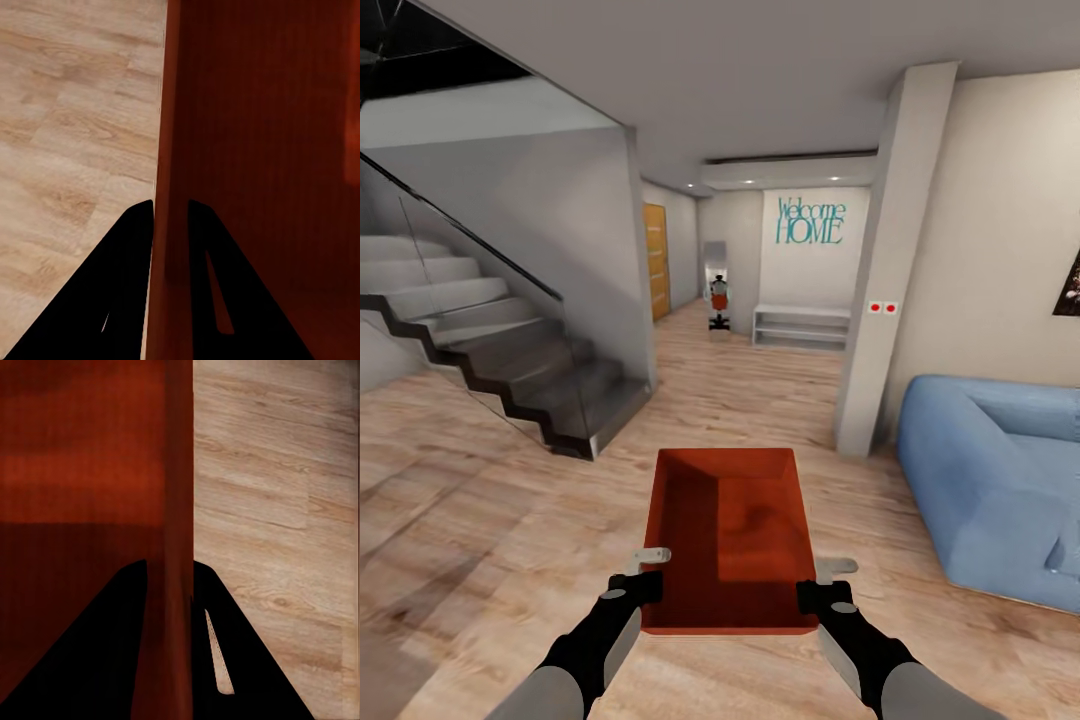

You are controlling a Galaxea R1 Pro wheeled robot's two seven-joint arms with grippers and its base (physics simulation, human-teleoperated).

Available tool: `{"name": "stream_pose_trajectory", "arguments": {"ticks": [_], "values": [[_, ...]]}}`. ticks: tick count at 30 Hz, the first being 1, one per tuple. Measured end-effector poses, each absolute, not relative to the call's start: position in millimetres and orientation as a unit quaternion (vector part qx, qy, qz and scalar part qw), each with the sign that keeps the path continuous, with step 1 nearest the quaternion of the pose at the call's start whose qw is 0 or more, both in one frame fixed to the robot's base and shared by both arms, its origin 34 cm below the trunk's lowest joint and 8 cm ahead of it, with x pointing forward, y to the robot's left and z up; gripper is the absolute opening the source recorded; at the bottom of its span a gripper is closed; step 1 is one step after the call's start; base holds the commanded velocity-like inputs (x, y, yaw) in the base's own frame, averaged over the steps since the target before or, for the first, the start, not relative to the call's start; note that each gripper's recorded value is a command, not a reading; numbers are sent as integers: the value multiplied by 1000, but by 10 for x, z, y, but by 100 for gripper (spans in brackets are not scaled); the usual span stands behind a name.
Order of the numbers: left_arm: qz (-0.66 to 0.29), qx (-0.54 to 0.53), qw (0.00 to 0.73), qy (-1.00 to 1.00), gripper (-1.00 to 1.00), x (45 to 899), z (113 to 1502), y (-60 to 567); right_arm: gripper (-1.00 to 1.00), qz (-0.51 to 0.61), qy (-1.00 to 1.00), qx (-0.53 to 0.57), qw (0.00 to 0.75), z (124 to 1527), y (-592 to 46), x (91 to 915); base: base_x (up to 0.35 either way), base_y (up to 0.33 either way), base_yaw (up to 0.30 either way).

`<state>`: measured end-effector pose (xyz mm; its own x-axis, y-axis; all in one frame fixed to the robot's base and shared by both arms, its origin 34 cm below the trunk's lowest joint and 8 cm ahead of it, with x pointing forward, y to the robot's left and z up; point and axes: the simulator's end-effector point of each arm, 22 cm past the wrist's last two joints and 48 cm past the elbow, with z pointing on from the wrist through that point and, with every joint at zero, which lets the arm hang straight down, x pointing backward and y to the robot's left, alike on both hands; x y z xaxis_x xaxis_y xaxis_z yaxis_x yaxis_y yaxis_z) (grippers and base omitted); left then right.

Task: Move the two storage containers from the living room to the garage. In the garage, place one container on the floor and stack the other container on top of it (either order is fine).

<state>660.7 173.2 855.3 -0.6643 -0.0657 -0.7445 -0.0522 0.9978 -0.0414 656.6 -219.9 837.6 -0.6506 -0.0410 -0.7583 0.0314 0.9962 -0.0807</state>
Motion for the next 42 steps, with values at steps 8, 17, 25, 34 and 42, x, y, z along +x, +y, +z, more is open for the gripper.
{"name": "stream_pose_trajectory", "arguments": {"ticks": [8,17,25,34,42], "values": [[-8,-32,409,912,-100,6610,8556,1734,-100,-43,907,-3,419,8379,-2196,6569,323,0,-154],[-8,-32,409,912,-100,6610,8556,1736,-100,-43,907,-2,419,8377,-2193,6567,323,0,-8],[-8,-32,409,912,-100,6609,8555,1736,-100,-43,907,-2,418,8377,-2194,6567,323,0,0],[-8,-32,409,912,-100,6610,8556,1735,-100,-43,907,-2,419,8376,-2195,6566,323,0,0],[-8,-32,409,912,-100,6611,8557,1738,-100,-43,907,-2,419,8379,-2192,6569,323,0,0]]}}
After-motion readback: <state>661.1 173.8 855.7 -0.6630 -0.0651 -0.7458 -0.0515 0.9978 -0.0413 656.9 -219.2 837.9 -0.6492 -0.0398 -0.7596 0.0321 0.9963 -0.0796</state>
